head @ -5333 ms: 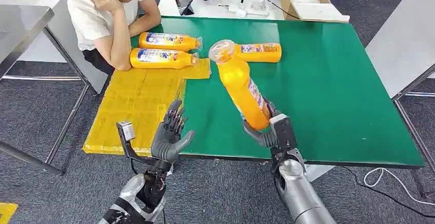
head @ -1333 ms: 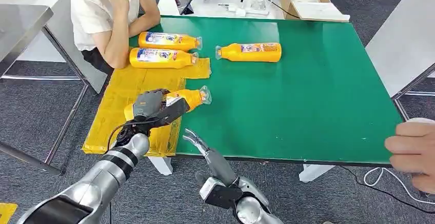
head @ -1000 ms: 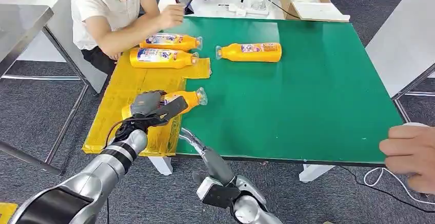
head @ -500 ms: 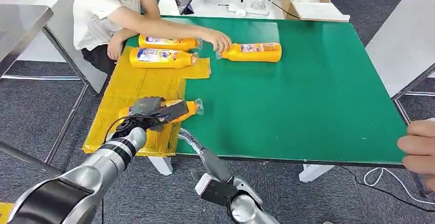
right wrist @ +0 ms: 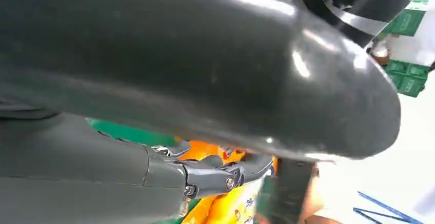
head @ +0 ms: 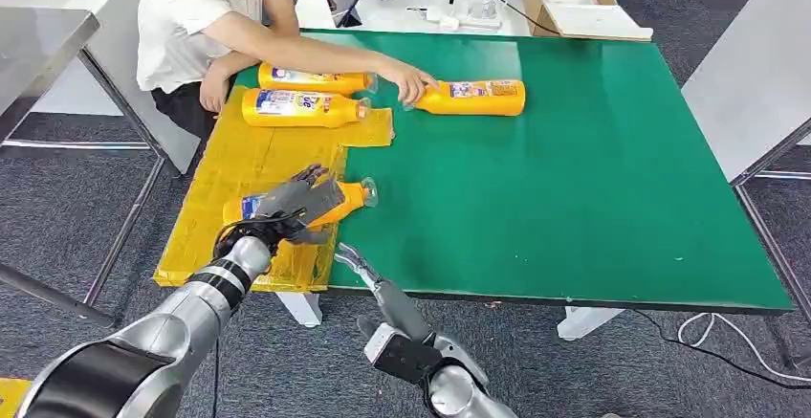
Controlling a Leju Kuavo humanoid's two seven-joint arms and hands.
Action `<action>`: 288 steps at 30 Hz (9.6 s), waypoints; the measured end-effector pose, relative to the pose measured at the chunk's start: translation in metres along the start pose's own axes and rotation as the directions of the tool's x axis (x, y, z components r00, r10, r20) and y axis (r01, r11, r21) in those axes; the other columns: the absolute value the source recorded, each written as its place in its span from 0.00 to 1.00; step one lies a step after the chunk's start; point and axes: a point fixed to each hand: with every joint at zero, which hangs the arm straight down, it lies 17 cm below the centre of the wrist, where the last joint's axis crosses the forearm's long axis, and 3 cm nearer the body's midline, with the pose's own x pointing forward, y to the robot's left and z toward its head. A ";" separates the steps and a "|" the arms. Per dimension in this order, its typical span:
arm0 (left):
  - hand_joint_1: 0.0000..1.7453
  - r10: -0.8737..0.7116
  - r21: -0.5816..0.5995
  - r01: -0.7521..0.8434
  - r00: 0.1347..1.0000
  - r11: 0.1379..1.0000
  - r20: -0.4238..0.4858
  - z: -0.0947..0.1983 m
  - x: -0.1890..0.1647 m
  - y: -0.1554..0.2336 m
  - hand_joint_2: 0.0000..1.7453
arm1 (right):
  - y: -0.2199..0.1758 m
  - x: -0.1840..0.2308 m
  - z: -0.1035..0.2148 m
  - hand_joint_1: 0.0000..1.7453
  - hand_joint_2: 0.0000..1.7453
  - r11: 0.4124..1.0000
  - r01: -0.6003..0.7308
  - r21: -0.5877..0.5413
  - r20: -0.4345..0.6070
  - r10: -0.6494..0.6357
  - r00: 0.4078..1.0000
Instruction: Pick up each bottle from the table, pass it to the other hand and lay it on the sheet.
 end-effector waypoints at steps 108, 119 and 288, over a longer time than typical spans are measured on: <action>0.00 0.506 -0.053 -0.606 0.610 0.794 0.610 0.147 0.200 -0.027 1.00 | -0.274 -0.210 0.130 1.00 1.00 0.658 -0.543 0.522 -0.699 0.695 0.170; 0.00 0.536 -0.082 -0.632 0.574 0.771 0.620 0.144 0.203 -0.024 1.00 | -0.234 -0.195 0.109 1.00 1.00 0.913 -0.355 0.201 -0.696 0.388 0.604; 0.00 0.806 -0.103 -0.806 0.559 0.583 0.194 0.031 0.054 -0.019 1.00 | -0.054 0.044 -0.011 0.00 0.00 0.982 -0.115 -0.151 0.115 0.133 0.984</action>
